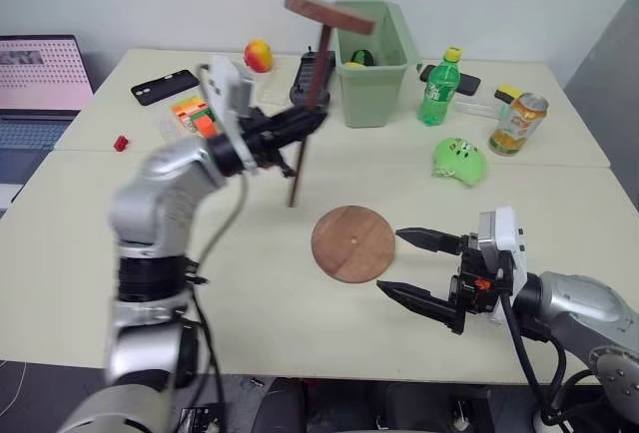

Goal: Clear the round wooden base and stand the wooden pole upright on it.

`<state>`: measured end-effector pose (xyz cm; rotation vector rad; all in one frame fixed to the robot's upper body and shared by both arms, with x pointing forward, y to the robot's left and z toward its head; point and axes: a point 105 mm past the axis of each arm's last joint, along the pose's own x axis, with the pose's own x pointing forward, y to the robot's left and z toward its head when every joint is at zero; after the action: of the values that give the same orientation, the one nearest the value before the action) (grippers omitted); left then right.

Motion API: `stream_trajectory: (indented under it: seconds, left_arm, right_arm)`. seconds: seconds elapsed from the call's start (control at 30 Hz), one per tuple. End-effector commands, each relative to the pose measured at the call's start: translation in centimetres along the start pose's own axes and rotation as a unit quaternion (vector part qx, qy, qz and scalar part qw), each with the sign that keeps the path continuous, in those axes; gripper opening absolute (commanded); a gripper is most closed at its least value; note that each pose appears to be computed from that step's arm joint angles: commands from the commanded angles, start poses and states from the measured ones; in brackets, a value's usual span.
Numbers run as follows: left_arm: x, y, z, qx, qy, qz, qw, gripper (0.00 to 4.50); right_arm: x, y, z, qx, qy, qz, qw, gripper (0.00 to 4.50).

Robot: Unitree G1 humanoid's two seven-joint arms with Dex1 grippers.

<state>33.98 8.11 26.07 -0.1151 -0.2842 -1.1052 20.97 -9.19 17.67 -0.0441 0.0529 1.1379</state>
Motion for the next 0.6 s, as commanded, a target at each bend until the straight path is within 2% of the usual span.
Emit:
stream_trajectory:
  seconds: [0.03,0.13,0.4,0.6]
  left_arm:
    - [1.3,-2.6,0.4,0.034,-0.057,-0.06,0.996,0.28]
    - [1.4,-3.3,-0.8,0.023,-0.091,-0.073,0.993,0.28]
    - [-0.6,-4.2,-6.4,0.029,-0.078,-0.101,0.991,0.28]
    - [-0.4,-3.8,-8.0,0.027,-0.084,-0.078,0.993,0.28]
  right_arm:
    - [-0.4,-0.2,0.6,-0.056,-0.02,-0.02,0.998,4.5]
    - [-0.8,-1.1,1.2,-0.071,-0.045,-0.055,0.995,4.5]
    - [-1.7,-0.5,0.3,-0.078,-0.047,-0.074,0.993,4.5]
    - [-1.8,-0.3,-0.3,-0.069,-0.046,-0.092,0.992,4.5]
